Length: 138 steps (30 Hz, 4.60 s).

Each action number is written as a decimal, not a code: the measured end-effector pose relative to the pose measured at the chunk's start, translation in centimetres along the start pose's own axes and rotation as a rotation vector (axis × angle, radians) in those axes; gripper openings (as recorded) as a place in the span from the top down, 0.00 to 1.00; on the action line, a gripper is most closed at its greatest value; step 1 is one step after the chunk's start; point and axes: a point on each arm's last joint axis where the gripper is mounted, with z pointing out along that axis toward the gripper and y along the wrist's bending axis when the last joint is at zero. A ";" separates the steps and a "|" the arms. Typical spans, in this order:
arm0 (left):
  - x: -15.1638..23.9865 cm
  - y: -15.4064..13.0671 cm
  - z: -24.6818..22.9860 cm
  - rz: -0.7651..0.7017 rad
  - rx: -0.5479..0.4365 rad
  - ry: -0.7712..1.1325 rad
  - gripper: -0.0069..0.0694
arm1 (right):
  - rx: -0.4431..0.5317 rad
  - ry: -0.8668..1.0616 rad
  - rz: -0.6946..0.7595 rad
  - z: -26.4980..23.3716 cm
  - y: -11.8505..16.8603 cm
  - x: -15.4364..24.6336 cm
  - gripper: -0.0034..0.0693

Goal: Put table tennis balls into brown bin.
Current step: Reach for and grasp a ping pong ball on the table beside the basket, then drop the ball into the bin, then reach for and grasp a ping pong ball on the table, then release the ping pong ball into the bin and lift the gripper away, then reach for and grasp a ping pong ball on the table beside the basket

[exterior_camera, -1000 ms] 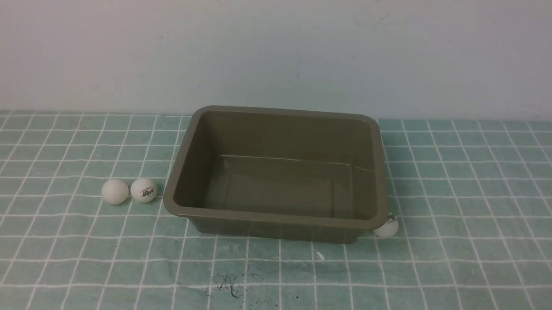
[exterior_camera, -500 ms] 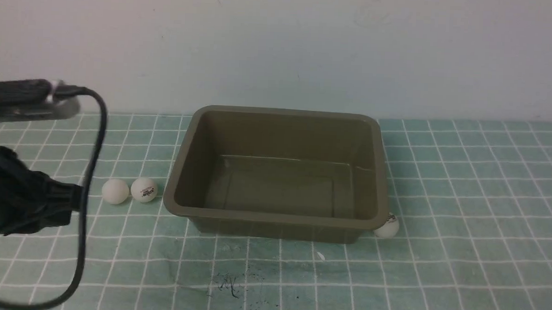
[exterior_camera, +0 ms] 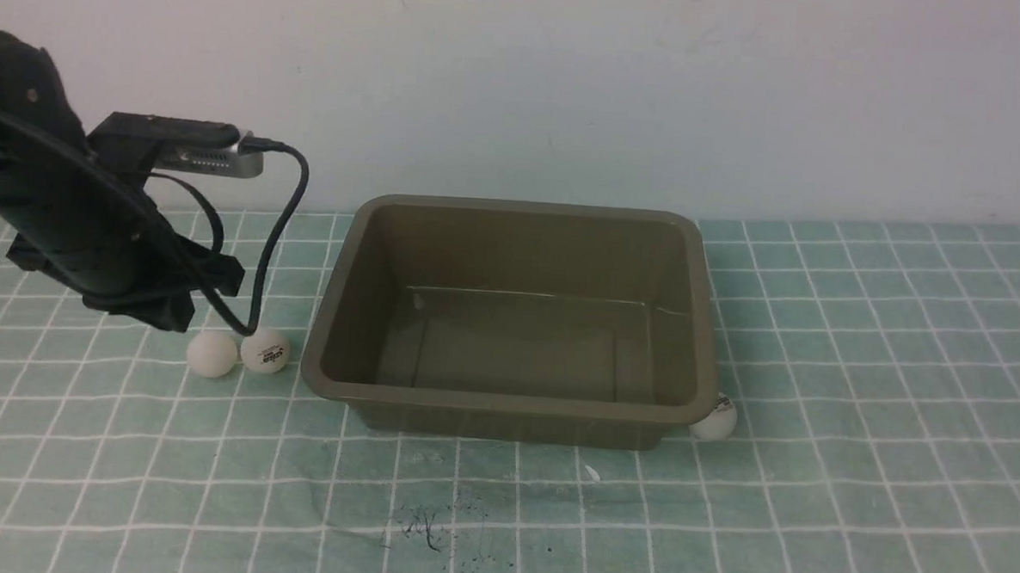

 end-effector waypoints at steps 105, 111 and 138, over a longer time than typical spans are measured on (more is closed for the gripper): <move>-5.3 -1.2 8.4 -0.019 0.287 0.233 0.92 | -0.095 0.583 -0.168 28.4 3.1 -2.1 0.46; -4.8 -5.5 8.2 0.102 0.374 0.288 0.92 | -0.125 0.548 -0.167 29.4 4.2 -3.7 0.46; -5.9 -4.6 10.7 0.149 0.250 0.153 0.26 | -0.220 0.335 -0.298 16.1 8.3 -15.0 0.31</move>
